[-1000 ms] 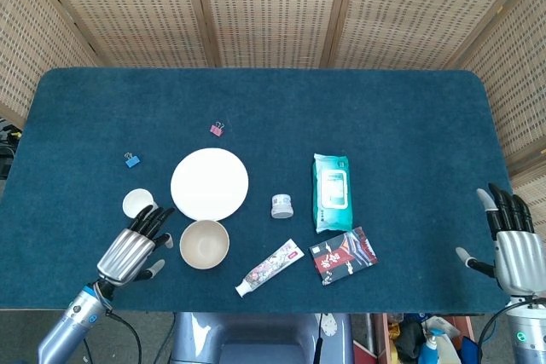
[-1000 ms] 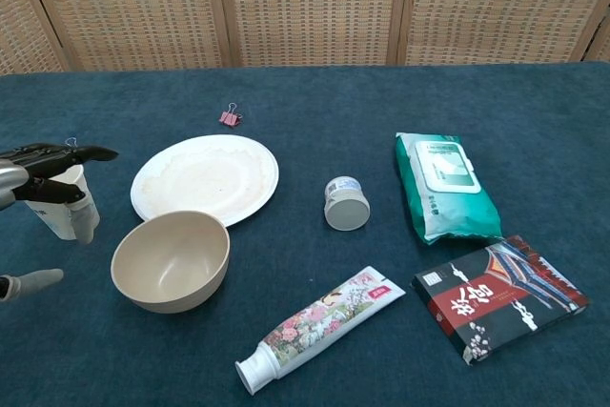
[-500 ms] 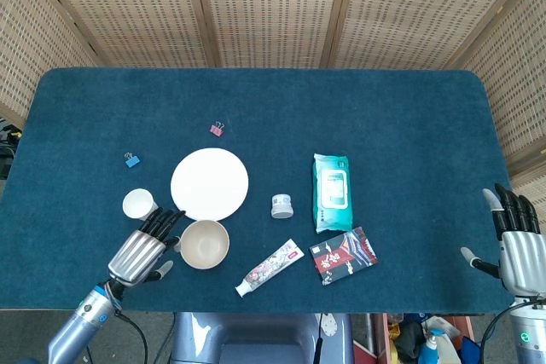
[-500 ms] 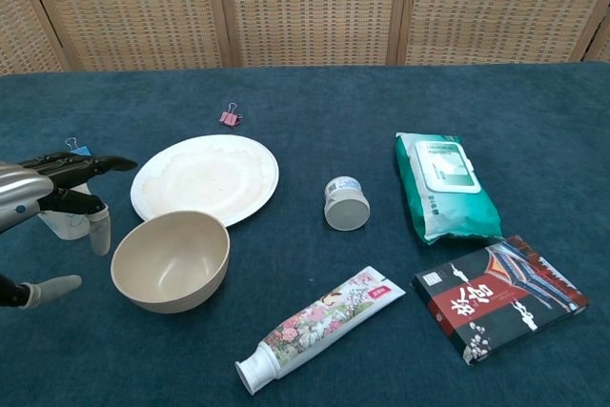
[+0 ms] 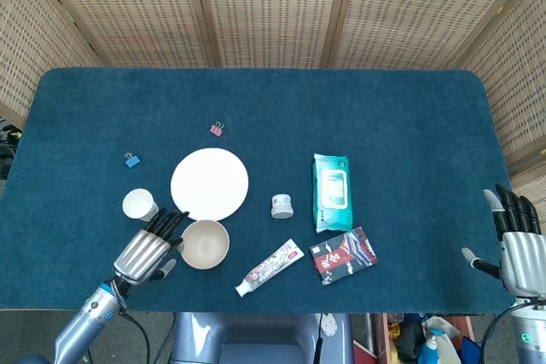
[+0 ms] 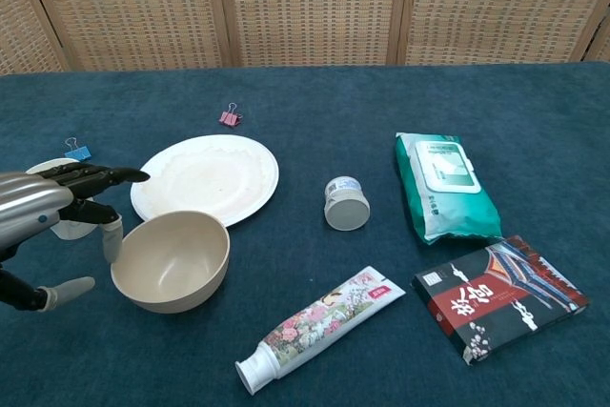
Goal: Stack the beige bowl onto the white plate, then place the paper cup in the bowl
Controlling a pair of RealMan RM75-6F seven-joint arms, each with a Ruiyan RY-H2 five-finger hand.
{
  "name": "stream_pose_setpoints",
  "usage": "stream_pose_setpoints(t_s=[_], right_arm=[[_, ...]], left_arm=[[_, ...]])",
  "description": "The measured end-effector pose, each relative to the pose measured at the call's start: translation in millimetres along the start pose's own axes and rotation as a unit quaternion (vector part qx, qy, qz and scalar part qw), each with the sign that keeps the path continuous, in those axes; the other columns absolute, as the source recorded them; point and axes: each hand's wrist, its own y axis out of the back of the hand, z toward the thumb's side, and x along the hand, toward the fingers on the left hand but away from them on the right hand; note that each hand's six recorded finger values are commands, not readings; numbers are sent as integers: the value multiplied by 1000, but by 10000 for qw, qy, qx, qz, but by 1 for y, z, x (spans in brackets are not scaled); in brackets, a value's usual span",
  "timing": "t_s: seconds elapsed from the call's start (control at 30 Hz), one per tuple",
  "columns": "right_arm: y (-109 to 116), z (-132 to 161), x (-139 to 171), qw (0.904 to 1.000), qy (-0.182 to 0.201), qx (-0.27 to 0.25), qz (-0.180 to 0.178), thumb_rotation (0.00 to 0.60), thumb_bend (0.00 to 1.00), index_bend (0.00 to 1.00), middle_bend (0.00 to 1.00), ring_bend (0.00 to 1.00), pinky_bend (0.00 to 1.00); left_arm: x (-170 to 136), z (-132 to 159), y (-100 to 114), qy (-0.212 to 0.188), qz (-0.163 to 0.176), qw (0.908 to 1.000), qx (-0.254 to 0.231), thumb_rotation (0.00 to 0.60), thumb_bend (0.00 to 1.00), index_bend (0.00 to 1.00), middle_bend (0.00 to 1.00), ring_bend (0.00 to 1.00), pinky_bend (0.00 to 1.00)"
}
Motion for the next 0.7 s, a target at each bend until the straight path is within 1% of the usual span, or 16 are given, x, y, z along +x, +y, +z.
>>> stream_pose_setpoints(t_s=[0.37,0.47,0.6,0.7], right_arm=[[2,-3,0,10000,-43,-50,-18,600,121,0,0,0,0],[3,-3,1,10000,-44,-59,-23,600,121,0,0,0,0],[4,-4,1,9999,-55,-79,-38,600,121,0,0,0,0],[4,-4,1,9999,-53,-85,-34,600,121,0,0,0,0]], left_arm=[[15,12,-9,-161,-115,9996,191,600,374,467,0,0,0],[13,23,-19,-225,-240,9995,38,600,393,482,0,0,0],[14,23,-18,-152,-153,9998,-3,600,452,561,0,0,0],[16,24,-20,-179,-164,9997,82,600,468,641,0,0,9]])
